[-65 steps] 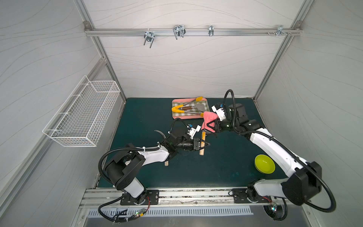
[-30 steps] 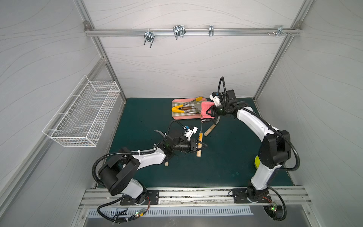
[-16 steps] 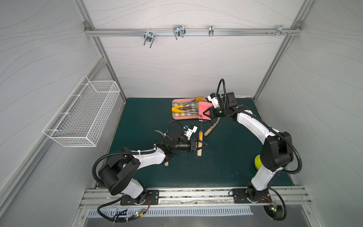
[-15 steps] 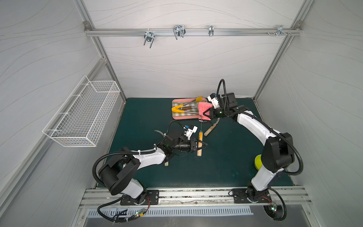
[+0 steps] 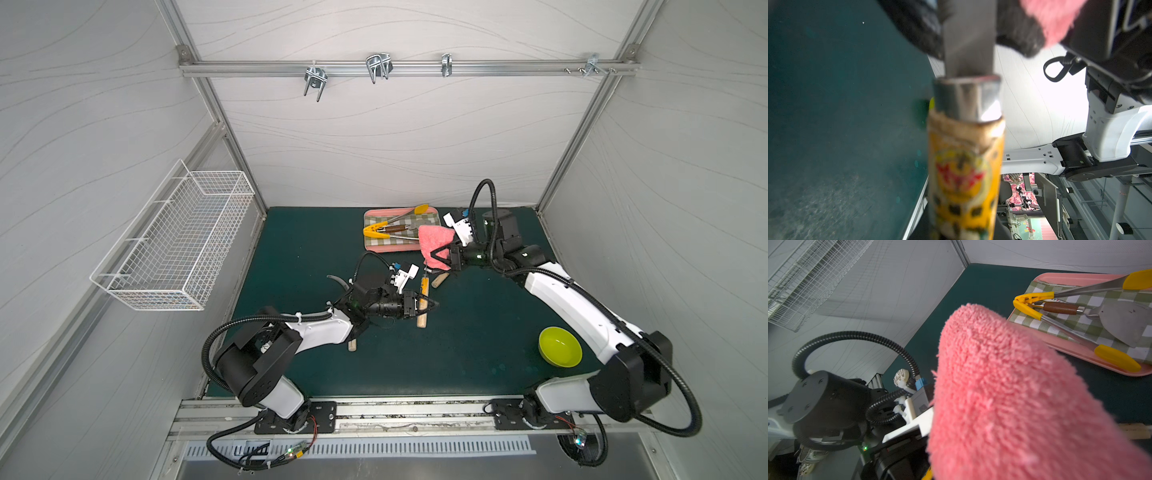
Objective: Wipe small sickles with rags
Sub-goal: Wipe the small sickle.
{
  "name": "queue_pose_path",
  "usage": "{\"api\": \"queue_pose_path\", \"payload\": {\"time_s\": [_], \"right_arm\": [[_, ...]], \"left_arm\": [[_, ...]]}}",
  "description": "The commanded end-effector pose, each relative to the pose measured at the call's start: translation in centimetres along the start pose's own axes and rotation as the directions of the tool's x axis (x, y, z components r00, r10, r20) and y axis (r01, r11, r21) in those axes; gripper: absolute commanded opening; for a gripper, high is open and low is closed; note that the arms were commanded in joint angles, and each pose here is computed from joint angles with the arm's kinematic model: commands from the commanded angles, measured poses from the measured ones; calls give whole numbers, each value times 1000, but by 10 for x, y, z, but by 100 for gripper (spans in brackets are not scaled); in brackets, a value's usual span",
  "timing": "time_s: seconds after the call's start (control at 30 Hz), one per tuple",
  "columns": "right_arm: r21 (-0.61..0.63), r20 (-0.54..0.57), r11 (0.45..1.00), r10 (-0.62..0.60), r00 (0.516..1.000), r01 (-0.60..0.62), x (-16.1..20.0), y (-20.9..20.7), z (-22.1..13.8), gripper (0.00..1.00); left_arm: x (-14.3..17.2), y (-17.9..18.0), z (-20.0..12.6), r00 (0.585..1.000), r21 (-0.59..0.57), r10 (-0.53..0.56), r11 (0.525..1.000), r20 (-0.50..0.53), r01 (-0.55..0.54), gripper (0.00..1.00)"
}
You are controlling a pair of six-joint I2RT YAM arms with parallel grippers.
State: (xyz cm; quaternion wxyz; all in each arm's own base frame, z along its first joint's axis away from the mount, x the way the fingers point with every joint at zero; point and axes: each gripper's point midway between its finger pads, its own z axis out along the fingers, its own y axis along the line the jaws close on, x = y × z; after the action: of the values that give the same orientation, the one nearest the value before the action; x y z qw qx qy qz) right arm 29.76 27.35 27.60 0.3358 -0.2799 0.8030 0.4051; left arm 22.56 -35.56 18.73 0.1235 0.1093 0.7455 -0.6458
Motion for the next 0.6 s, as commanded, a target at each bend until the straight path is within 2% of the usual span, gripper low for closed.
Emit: {"api": "queue_pose_path", "payload": {"time_s": [0.0, 0.1, 0.2, 0.3, 0.43, 0.57], "right_arm": [[-84, 16, 996, -25, 1000, 26, 5, 35, -19, 0], [12, 28, 1000, -23, 999, 23, 7, 27, -36, 0], [133, 33, 991, 14, 999, -18, -1, 0, -51, 0], [196, 43, 978, 59, 997, -66, -9, -28, -55, 0], [266, 10, 961, 79, 997, -78, -17, -62, -38, 0], [278, -39, 955, 115, 993, -100, -18, -89, -8, 0]], "left_arm": [[-15, -22, 1, 998, 60, 70, 996, 0, -69, 0], [-21, -26, -2, 997, 62, 78, 995, 12, -79, 0], [-23, -32, -5, 996, 70, 92, 993, 16, -93, 0], [-19, -37, -8, 996, 76, 92, 993, 16, -93, 0], [-13, -40, -14, 996, 77, 91, 993, 22, -92, 0], [-10, -43, -17, 996, 82, 90, 992, 26, -92, 0]]}}
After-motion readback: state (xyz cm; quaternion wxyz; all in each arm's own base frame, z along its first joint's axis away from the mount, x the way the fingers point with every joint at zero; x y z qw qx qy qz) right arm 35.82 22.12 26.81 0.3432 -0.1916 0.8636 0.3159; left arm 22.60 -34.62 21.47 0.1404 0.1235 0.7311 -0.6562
